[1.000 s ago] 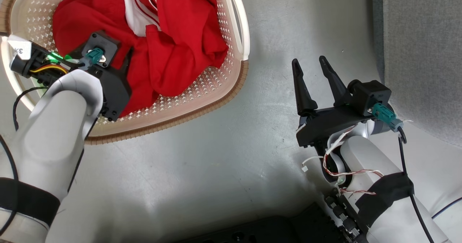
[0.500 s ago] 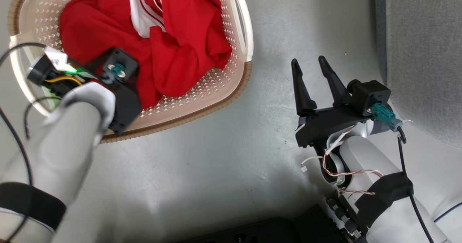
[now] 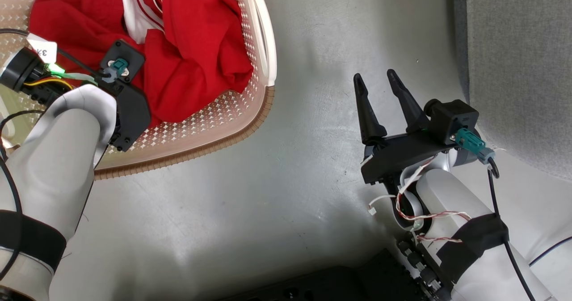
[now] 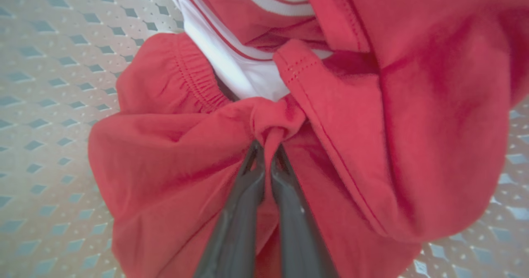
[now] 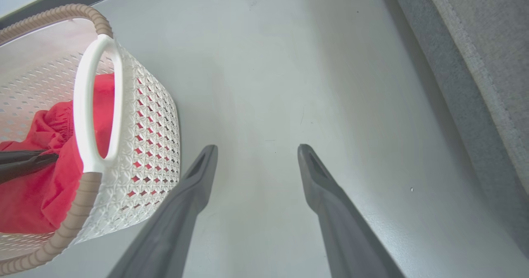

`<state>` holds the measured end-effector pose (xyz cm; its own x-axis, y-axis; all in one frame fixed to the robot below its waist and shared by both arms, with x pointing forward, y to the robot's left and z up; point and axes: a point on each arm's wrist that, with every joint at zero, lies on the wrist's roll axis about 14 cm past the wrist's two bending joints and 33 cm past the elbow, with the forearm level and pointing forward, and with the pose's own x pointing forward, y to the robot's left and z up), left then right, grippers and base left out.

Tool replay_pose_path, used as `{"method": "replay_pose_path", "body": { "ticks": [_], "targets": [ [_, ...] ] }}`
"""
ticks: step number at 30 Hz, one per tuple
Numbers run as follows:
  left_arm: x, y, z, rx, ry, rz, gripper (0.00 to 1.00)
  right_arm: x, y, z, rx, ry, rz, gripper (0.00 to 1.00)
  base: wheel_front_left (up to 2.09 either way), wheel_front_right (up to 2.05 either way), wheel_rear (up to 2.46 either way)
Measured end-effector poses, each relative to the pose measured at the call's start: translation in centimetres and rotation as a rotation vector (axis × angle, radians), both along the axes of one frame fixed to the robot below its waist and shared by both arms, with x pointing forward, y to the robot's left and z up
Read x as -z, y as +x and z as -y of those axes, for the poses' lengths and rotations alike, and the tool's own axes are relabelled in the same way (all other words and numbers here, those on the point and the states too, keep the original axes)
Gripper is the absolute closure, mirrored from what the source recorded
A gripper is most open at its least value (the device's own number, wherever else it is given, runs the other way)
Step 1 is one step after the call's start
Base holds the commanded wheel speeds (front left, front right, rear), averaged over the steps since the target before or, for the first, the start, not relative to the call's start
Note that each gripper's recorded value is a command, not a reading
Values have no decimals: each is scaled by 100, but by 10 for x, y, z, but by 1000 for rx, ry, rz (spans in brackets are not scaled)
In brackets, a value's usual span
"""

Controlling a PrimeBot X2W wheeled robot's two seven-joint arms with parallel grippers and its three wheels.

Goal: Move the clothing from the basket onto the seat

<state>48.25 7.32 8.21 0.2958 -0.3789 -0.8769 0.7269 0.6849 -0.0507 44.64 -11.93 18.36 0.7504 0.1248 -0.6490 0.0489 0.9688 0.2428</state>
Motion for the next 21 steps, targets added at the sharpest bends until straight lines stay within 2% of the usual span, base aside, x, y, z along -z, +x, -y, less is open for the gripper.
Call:
{"method": "replay_pose_path", "body": {
  "ticks": [8, 21],
  "targets": [
    [-6, 0, 6, -8, -32, 14, 100, -2, 2, 5, 13, -10, 2, 0, 0, 0, 0],
    [-44, 6, 32, -71, -177, 90, 100, -20, 13, 8, 20, -22, 45, 0, 0, 0, 0]
  ]
}}
